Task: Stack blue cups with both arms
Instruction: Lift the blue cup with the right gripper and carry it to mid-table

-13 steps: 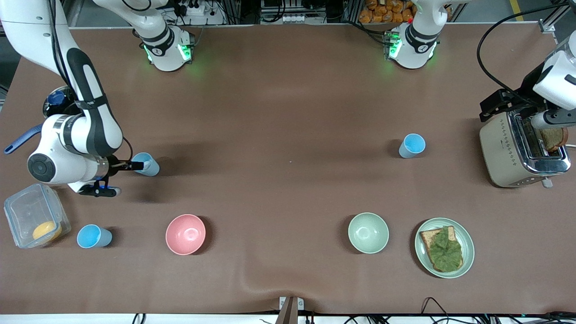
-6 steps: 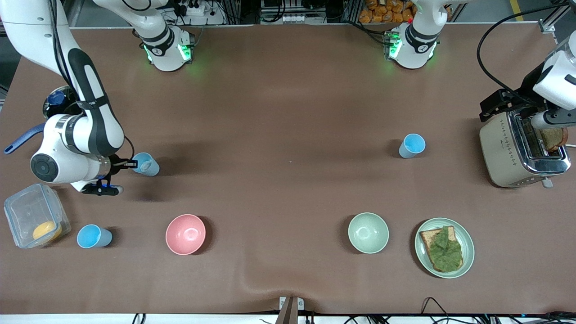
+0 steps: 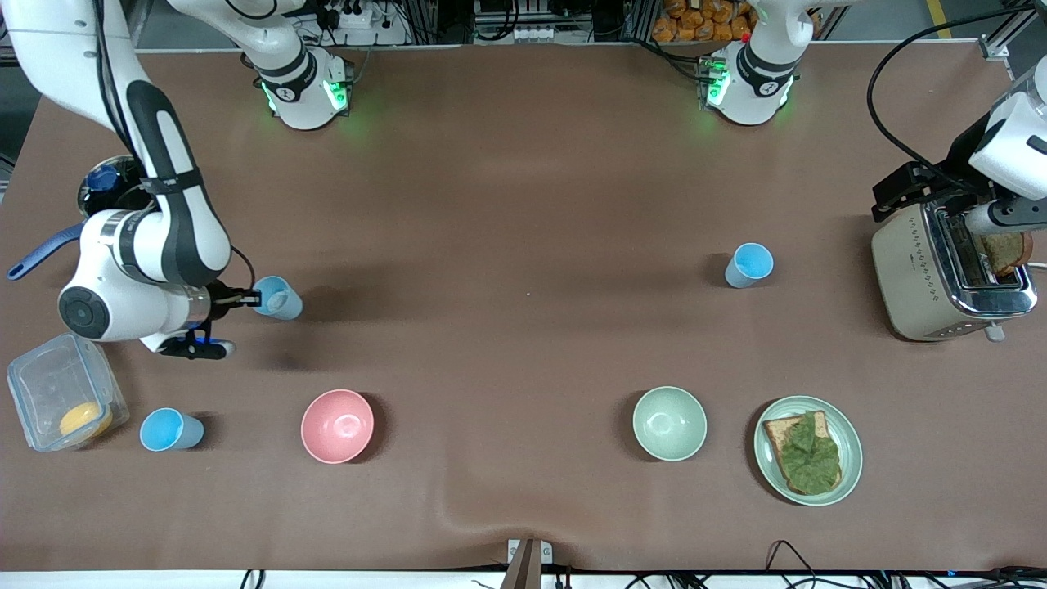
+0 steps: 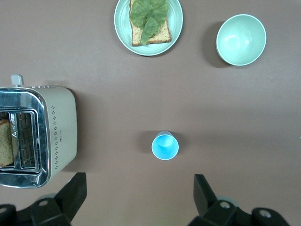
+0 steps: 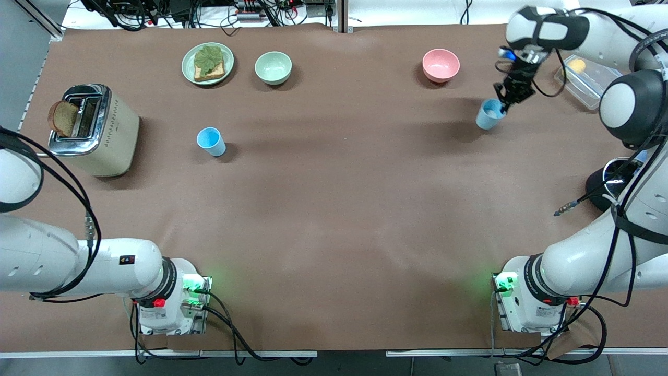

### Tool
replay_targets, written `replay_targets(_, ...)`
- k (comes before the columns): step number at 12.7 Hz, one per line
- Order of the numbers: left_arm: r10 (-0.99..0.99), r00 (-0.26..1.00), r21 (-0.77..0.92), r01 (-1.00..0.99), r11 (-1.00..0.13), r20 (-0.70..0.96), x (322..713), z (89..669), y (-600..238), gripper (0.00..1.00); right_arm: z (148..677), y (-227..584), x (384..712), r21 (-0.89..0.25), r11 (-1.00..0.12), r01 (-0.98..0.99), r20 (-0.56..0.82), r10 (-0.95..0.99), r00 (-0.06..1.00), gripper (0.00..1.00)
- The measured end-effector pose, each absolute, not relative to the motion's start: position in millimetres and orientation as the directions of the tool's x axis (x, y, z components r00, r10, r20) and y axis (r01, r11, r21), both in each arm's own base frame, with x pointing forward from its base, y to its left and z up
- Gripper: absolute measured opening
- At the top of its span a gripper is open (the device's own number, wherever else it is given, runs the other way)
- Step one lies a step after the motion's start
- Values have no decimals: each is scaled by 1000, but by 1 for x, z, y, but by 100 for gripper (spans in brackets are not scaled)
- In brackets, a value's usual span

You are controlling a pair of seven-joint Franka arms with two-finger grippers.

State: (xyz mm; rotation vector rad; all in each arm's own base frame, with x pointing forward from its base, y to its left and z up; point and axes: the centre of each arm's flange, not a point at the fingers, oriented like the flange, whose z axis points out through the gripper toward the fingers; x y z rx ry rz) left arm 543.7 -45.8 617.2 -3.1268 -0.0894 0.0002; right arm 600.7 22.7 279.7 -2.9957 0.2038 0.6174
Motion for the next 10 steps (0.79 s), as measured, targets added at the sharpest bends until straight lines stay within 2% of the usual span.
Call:
replay_targets(2,58,998,-13,58,-998,0,544,617,-45,100,307,104,607,-46,-975,-219,-383,-186,905,2)
replay_targets(5,59,998,-13,59,-998,0,544,617,-45,100,320,256,586,-24,-944,-330,-348,-302,888,2)
replay_targets(10,59,998,-13,59,-998,0,544,617,-45,100,281,431,540,-8,-916,-402,-249,-388,888,2)
